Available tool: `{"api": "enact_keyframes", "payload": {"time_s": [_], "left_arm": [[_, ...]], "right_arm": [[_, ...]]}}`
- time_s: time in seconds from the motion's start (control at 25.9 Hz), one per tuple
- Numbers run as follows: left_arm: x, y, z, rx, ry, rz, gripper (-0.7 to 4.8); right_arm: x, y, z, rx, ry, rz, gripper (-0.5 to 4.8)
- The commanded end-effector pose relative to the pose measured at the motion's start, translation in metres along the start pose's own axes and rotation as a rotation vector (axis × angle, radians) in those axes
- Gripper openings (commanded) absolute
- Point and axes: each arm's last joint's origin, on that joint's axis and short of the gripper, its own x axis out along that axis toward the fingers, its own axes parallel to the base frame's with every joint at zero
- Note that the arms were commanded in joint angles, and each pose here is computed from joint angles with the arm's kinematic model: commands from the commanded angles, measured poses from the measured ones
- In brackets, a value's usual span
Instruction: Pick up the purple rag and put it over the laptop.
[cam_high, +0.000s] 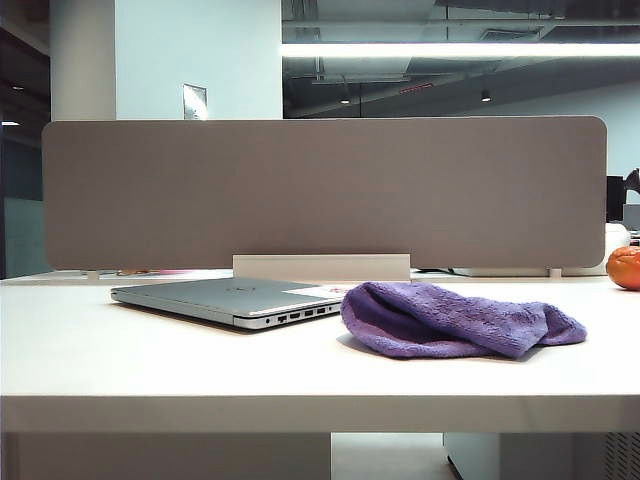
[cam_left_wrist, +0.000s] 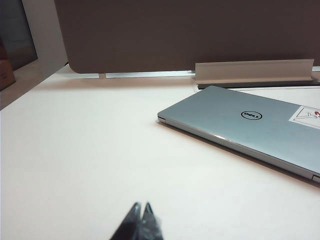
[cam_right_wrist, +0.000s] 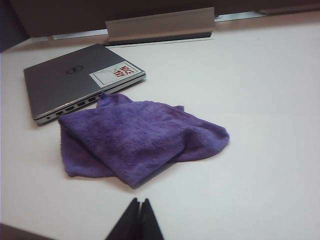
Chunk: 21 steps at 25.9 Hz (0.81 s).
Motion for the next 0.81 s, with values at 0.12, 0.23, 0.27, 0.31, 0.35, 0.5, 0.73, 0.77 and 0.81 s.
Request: {"api": "enact_keyframes", "payload": {"time_s": [0.12,0.23,0.27,0.31,0.35,0.5,0.73,0.77,0.81], "left_arm": [[0.0,-0.002,0.004,-0.073,-0.023,-0.063,-0.06],[-0.002,-0.004,0.013,-0.219,-0.059,-0.15,-0.06],[-0.003,-0.004,0.018,-0.218,-0.072,-0.174,-0.06],[-0.004,-0.004,0.02,-0.217,-0.079,-0.177,-0.06],[-0.004,-0.004,0.023,-0.216,-0.088,-0.186,-0.06],[-0.007,-0.006,0.043,-0.206,-0.112,-0.279,-0.06],[0.003,-0.007,0.071,-0.197,-0.089,-0.378,-0.06],[0.006,-0.007,0.076,-0.196,-0.088,-0.395,-0.06],[0.009,-0.007,0.08,-0.195,-0.087,-0.403,-0.06]], "right_arm": [[0.0,0.001,0.0,0.009,-0.008,0.038,0.22],[0.0,0.001,0.0,0.009,-0.008,0.039,0.22],[0.0,0.001,0.0,0.009,-0.008,0.039,0.22],[0.0,0.001,0.0,0.009,-0.008,0.039,0.22],[0.0,0.001,0.0,0.009,-0.008,0.038,0.22],[0.0,0.001,0.0,0.009,-0.008,0.038,0.22],[0.0,0.001,0.0,0.009,-0.008,0.038,0.22],[0.0,0.001,0.0,0.009,-0.008,0.038,0.22],[0.0,0.001,0.0,0.009,-0.008,0.038,0.22]]}}
